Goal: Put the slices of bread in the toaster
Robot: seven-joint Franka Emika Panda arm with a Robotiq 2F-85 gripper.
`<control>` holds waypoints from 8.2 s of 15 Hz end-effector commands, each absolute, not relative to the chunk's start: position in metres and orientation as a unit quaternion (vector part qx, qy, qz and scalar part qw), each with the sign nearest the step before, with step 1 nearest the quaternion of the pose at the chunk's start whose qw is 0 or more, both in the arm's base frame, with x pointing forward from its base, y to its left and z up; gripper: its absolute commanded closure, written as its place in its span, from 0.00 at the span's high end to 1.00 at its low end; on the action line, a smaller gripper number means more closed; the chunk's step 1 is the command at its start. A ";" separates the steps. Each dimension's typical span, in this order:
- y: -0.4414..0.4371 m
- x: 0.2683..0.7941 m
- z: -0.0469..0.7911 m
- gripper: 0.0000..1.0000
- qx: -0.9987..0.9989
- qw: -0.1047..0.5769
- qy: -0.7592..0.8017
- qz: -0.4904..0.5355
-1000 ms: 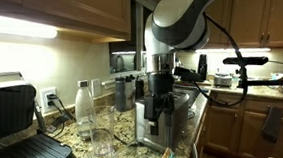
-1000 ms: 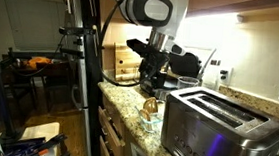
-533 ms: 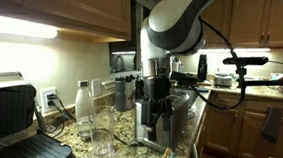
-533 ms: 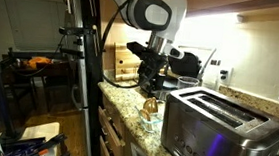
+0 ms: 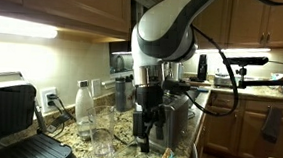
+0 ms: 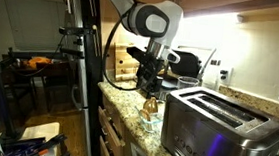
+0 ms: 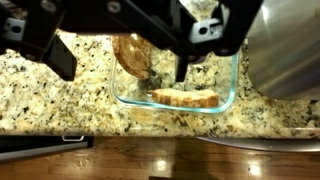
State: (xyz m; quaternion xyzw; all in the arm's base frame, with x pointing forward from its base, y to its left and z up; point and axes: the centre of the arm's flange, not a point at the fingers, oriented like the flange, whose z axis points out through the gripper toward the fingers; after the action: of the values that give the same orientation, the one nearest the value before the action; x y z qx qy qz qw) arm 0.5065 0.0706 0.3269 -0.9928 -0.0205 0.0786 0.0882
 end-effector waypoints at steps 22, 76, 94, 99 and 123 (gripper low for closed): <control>0.111 0.577 0.262 1.00 -0.990 0.105 -0.031 0.086; 0.043 0.548 0.387 0.04 -0.987 0.093 0.120 -0.056; 0.000 0.509 0.450 0.04 -0.945 0.095 0.259 -0.175; -0.013 0.504 0.462 0.04 -0.934 0.093 0.284 -0.195; -0.105 0.484 0.497 0.04 -0.834 0.100 0.472 -0.267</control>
State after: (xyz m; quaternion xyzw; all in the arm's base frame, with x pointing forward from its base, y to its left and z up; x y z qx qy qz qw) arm 0.5047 -0.0990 0.5012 -0.8543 0.4388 -0.2546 0.1131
